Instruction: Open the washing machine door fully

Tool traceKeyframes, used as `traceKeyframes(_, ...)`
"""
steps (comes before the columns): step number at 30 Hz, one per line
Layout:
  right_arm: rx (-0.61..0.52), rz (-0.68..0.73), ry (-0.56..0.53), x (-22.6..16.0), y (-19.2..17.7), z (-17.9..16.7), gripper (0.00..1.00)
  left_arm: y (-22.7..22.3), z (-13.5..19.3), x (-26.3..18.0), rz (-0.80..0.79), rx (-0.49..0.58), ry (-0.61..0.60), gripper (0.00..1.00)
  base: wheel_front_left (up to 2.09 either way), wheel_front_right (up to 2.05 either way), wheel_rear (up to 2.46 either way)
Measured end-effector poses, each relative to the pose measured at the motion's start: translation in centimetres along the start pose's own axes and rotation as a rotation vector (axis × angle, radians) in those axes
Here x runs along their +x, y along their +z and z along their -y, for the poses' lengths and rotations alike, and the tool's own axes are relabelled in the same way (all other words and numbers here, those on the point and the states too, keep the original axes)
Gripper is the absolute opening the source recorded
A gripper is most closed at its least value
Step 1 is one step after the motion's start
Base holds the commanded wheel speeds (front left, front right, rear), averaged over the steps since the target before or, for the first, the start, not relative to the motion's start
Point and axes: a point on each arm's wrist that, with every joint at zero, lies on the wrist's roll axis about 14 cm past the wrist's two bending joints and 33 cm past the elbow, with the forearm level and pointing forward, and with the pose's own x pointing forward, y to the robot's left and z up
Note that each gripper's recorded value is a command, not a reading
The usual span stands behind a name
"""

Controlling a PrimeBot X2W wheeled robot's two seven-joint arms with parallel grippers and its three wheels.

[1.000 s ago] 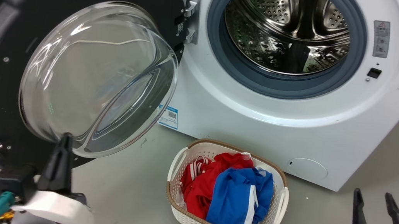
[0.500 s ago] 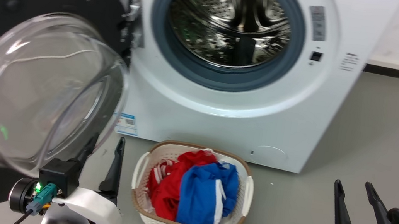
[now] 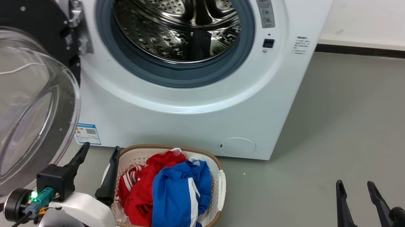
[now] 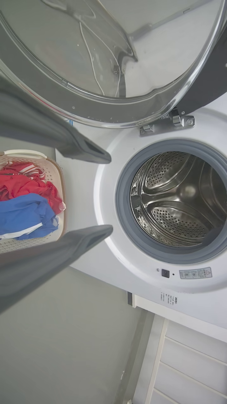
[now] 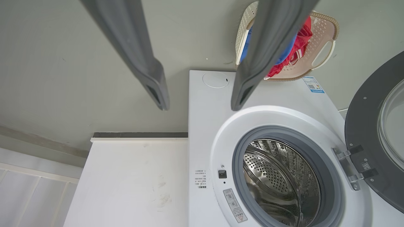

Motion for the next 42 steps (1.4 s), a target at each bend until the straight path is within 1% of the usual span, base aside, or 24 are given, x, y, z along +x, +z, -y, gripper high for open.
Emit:
traceKeyframes(8,-0.001,0.011,0.003,0.3,0.2,0.0,1.00,-1.0,-0.6,-0.1,-0.027,0.009,0.022,1.00,0.00,0.00,0.00)
traceKeyframes(19,0.001,0.025,0.022,0.6,0.5,-0.5,1.00,-1.0,-1.4,-0.6,-0.024,0.007,0.050,1.00,0.00,0.00,0.00)
traceKeyframes(28,0.005,0.024,0.026,0.6,0.4,-0.6,1.00,-1.2,-1.4,-0.6,-0.025,0.010,0.053,1.00,0.00,0.00,0.00)
traceKeyframes(29,0.007,0.017,0.025,0.6,0.2,-0.6,0.00,-1.4,-1.4,-0.7,-0.032,0.009,0.054,0.00,0.00,0.00,0.00)
traceKeyframes(33,0.030,-0.051,0.017,-0.1,-2.0,-0.5,0.00,-3.5,-1.1,-1.7,-0.097,-0.019,0.062,0.00,0.00,0.00,0.00)
traceKeyframes(42,0.212,-0.057,-0.002,0.1,-2.4,-0.2,0.00,-4.1,-1.9,-1.7,-0.141,-0.193,0.106,0.00,0.00,0.00,0.00)
